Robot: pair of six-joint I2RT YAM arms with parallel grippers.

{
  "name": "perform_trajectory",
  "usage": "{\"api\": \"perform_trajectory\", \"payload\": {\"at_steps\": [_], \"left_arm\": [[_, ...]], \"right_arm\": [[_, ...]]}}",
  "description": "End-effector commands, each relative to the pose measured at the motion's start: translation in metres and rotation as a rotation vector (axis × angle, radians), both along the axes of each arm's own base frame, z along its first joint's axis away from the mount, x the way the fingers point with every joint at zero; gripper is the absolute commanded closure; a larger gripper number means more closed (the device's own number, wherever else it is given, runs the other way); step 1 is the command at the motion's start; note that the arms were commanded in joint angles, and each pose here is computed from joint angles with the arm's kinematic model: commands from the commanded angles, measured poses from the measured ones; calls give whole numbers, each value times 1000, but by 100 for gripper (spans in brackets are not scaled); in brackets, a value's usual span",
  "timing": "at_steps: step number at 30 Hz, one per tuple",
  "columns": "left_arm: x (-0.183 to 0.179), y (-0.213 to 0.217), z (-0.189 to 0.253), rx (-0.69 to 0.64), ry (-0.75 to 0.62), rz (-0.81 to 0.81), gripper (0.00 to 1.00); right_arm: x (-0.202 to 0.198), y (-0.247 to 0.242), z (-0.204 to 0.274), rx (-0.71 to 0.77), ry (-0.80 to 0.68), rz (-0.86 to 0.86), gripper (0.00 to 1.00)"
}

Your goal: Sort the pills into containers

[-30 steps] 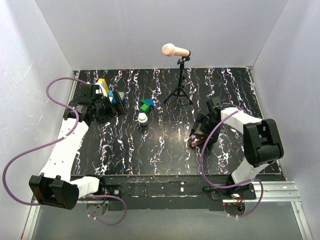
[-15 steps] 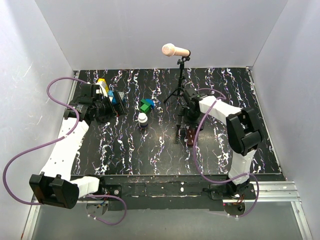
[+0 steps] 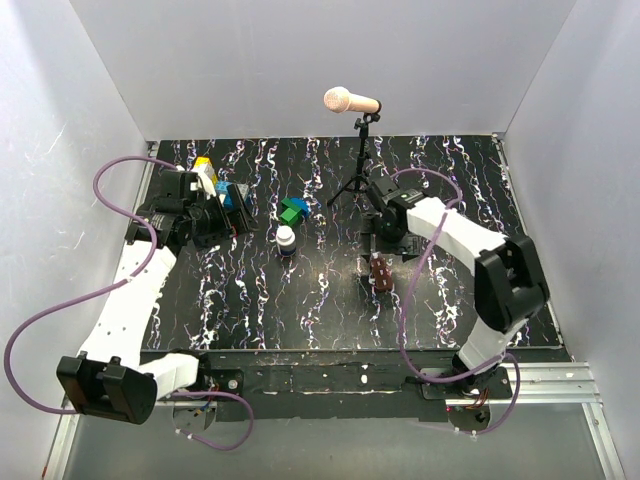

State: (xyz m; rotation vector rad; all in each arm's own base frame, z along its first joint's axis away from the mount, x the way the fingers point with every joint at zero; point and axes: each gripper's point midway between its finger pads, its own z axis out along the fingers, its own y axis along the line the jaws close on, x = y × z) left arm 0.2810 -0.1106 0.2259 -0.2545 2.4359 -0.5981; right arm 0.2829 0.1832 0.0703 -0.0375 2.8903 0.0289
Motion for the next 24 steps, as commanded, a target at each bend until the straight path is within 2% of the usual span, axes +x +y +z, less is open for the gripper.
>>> {"api": "perform_trajectory", "payload": {"at_steps": [1, 10, 18, 24], "left_arm": [[-9, -2, 8, -18, -40, -30, 2], [-11, -9, 10, -52, -44, -54, 2], [-7, -14, 14, -79, -49, -67, 2], [-7, -13, 11, -70, -39, -65, 2]], "right_arm": [[-13, -17, 22, 15, -51, 13, 2], [-32, -17, 4, 106, 0, 43, 2], [-28, -6, -18, 101, 52, 58, 5], [-25, -1, -30, 54, 88, 73, 27]]}}
